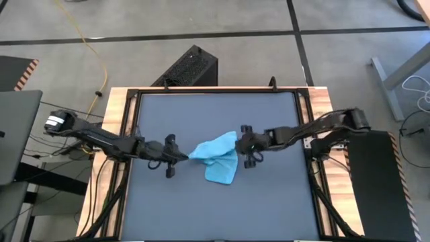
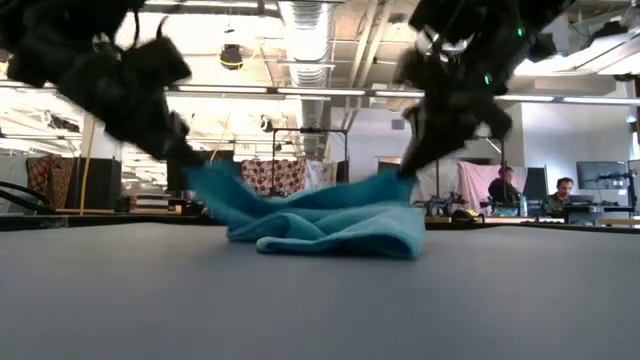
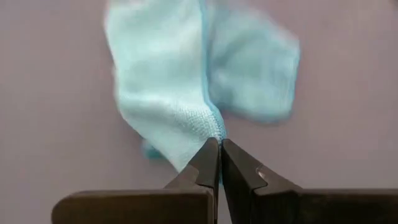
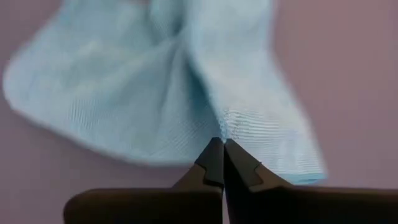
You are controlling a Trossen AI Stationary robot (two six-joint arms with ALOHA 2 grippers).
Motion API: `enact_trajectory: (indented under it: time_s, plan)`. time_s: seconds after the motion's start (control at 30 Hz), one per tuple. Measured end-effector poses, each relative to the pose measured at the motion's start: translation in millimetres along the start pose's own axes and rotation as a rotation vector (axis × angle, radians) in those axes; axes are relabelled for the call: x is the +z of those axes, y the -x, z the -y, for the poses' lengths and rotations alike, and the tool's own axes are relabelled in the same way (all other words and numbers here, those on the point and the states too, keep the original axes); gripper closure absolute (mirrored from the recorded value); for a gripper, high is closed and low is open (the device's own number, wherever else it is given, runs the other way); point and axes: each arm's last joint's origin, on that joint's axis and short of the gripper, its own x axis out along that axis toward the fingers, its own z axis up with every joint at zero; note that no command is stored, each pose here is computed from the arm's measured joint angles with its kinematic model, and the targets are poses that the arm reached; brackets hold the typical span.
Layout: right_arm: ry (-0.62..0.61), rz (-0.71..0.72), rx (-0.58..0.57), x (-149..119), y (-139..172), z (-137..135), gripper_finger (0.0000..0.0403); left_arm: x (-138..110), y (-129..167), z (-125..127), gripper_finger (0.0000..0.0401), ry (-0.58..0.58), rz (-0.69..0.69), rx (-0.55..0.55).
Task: Roll towel into tight, uniform cylinder
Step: Fold the blue microfiber cloth
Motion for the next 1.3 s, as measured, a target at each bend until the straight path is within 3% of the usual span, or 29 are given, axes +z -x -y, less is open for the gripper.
enact_trajectory:
  time_s: [0.2, 0.33, 0.43, 0.63, 0.83, 0.97, 1.1, 1.3]
  plan:
    - [-0.128, 0.279, 0.071, 45.6, 65.5, 37.9, 0.0392, 47.4, 39.5, -8.9, 0.0401, 0.134, 0.323, 0.060]
    - [-0.180, 0.385, 0.003, 76.5, 112.0, 68.8, 0.0392, 92.4, 73.1, -15.0, 0.0401, 0.176, 0.515, 0.142]
    - [-0.209, 0.433, -0.070, 96.9, 144.2, 95.2, 0.0392, 128.5, 96.8, -19.8, 0.0401, 0.132, 0.593, 0.223]
    - [-0.144, 0.425, -0.183, 133.0, 180.3, 134.4, 0.0394, 199.7, 137.6, -29.6, 0.0401, 0.000, 0.566, 0.370]
    - [-0.115, 0.316, -0.133, 156.2, 170.9, 140.1, 0.0394, 234.8, 134.8, -29.7, 0.0401, -0.122, 0.364, 0.357]
    - [-0.095, 0.172, 0.084, 155.6, 142.8, 109.8, 0.0394, 219.2, 114.5, -22.6, 0.0401, -0.114, 0.123, 0.203]
    - [-0.086, -0.038, 0.280, 146.0, 105.3, 60.0, 0.0394, 178.8, 82.7, -8.2, 0.0401, -0.047, -0.229, 0.063]
    - [-0.096, -0.141, 0.557, 130.2, 43.1, -2.7, 0.0394, 103.1, 35.7, 25.5, 0.0401, -0.035, -0.449, -0.096]
